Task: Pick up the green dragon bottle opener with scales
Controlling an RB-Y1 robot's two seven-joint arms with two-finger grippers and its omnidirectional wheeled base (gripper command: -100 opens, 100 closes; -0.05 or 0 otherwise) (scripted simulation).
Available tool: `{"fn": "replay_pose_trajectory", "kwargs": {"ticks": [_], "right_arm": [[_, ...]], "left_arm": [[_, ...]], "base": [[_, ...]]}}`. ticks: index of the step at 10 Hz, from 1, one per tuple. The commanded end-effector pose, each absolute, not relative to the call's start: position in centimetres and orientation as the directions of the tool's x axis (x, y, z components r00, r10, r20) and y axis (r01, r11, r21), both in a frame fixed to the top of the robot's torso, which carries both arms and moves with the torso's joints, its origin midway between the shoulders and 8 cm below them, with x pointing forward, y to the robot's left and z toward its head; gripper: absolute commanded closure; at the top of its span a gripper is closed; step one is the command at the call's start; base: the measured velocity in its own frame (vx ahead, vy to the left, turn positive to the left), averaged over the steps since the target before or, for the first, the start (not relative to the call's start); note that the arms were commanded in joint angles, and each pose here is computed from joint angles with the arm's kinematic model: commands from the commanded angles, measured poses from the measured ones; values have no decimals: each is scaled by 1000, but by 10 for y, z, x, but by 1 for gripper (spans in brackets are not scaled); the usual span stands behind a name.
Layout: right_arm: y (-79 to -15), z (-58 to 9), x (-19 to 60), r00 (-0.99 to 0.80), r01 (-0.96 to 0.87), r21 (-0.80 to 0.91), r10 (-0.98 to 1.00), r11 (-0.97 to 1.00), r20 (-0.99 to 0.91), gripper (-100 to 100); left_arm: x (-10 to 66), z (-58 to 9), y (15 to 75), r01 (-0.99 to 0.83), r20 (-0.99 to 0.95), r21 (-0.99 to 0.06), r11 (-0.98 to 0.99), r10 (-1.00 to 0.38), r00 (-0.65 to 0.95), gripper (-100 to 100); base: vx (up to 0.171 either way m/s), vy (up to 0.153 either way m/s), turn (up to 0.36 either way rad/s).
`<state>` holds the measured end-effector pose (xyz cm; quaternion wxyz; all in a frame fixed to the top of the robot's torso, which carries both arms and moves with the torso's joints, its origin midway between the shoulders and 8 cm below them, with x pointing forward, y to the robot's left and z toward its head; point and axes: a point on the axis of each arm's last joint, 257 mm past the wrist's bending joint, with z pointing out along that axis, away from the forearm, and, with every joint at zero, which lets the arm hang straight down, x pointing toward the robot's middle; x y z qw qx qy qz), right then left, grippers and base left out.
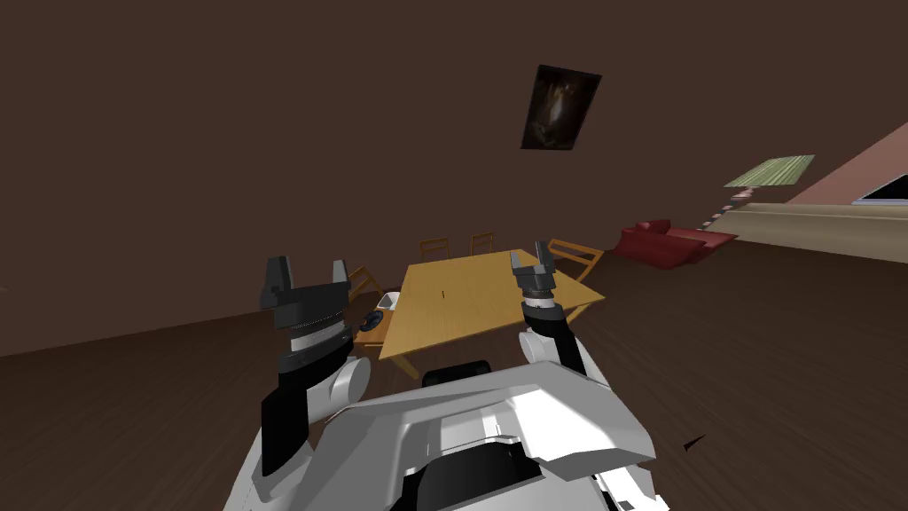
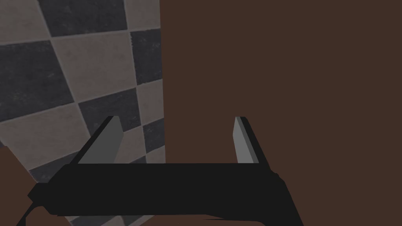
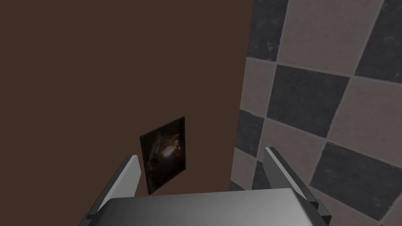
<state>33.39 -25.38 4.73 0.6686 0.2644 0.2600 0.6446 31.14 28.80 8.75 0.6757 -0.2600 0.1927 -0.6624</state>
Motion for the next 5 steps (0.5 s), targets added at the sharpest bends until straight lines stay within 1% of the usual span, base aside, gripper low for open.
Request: {"fn": "replay_pose_trajectory", "kwargs": {"ticks": [1,3,4,5], "right_arm": [[-249,35,344,5,-695,719,999,30,-38,-100],[-245,17,358,-26,-651,759,998,31,-63,-100],[-243,5,367,-42,-622,783,996,33,-75,-100],[-242,-9,376,-57,-588,808,995,35,-85,-100]], "left_arm": [[311,88,288,795,84,-607,-13,-995,48,0],[311,88,288,795,84,-606,-13,-995,48,0],[311,88,288,795,84,-607,-13,-995,48,0],[311,88,288,795,84,-607,-13,-995,48,0]], "base": [[-77,8,288],[-122,-23,321],[-111,-34,175],[-96,-31,358]]}}
